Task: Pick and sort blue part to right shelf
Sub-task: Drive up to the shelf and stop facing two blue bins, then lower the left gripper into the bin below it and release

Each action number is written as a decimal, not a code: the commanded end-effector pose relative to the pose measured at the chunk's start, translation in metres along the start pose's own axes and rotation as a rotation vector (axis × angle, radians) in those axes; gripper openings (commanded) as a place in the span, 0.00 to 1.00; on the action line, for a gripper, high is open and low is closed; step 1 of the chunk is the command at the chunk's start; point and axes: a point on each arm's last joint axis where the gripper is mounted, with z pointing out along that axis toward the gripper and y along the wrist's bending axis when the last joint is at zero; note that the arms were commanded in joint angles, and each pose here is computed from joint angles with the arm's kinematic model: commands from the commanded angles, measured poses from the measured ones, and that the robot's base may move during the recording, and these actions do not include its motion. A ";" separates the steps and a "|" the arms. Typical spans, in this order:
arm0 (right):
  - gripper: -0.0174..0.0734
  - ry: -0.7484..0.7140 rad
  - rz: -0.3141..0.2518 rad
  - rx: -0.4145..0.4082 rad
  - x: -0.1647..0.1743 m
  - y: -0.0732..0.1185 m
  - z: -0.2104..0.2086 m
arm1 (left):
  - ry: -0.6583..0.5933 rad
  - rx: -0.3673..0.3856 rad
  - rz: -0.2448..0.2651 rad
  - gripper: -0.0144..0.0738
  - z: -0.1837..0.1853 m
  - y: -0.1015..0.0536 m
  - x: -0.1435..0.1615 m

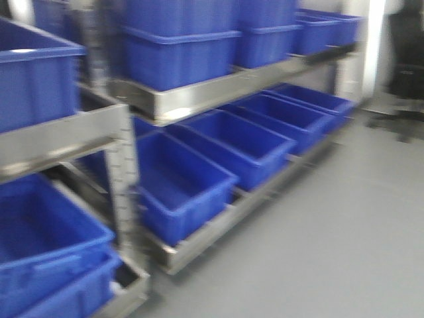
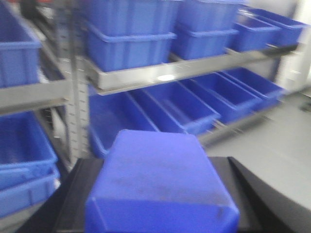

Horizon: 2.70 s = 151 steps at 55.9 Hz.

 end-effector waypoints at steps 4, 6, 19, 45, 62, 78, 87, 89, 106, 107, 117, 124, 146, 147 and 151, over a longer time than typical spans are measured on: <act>0.32 -0.097 0.003 0.010 -0.015 -0.001 -0.001 | -0.136 0.017 -0.010 0.54 -0.009 0.001 -0.014; 0.32 -0.097 0.003 0.010 -0.015 -0.001 -0.001 | -0.136 0.017 -0.010 0.54 -0.009 0.001 -0.014; 0.32 -0.097 0.003 0.010 -0.015 -0.001 -0.001 | -0.136 0.017 -0.010 0.54 -0.009 0.001 -0.014; 0.32 -0.097 0.003 0.010 -0.015 -0.001 -0.001 | -0.136 0.017 -0.010 0.54 -0.009 0.001 -0.014; 0.32 -0.097 0.003 0.010 -0.015 -0.001 -0.001 | -0.135 0.015 -0.010 0.54 -0.009 0.001 -0.014; 0.32 -0.097 0.003 0.010 -0.015 -0.001 -0.001 | -0.135 0.015 -0.010 0.54 -0.009 0.001 -0.014; 0.32 -0.097 0.003 0.010 -0.015 -0.001 -0.001 | -0.136 0.016 -0.010 0.54 -0.009 0.001 -0.014; 0.32 -0.097 0.003 0.010 -0.015 -0.001 -0.001 | -0.136 0.016 -0.010 0.54 -0.009 0.001 -0.014; 0.32 -0.097 0.003 0.010 -0.015 -0.001 -0.001 | -0.136 0.016 -0.010 0.54 -0.009 0.001 -0.014; 0.32 -0.097 0.003 0.010 -0.015 -0.001 -0.001 | -0.136 0.016 -0.010 0.54 -0.009 0.001 -0.014; 0.32 -0.097 0.003 0.010 -0.015 -0.001 -0.001 | -0.136 0.016 -0.010 0.54 -0.009 0.001 -0.014; 0.32 -0.097 0.003 0.010 -0.015 -0.001 -0.001 | -0.137 0.017 -0.010 0.54 -0.009 0.000 -0.014; 0.32 -0.097 0.003 0.010 -0.015 -0.001 -0.001 | -0.119 0.062 -0.061 0.54 -0.009 -0.004 -0.025; 0.32 -0.097 0.003 0.010 -0.015 -0.001 -0.001 | -0.109 0.068 -0.068 0.54 -0.008 -0.004 -0.027; 0.32 -0.097 0.003 0.010 -0.015 -0.001 -0.001 | -0.051 0.078 -0.079 0.54 0.001 -0.007 -0.043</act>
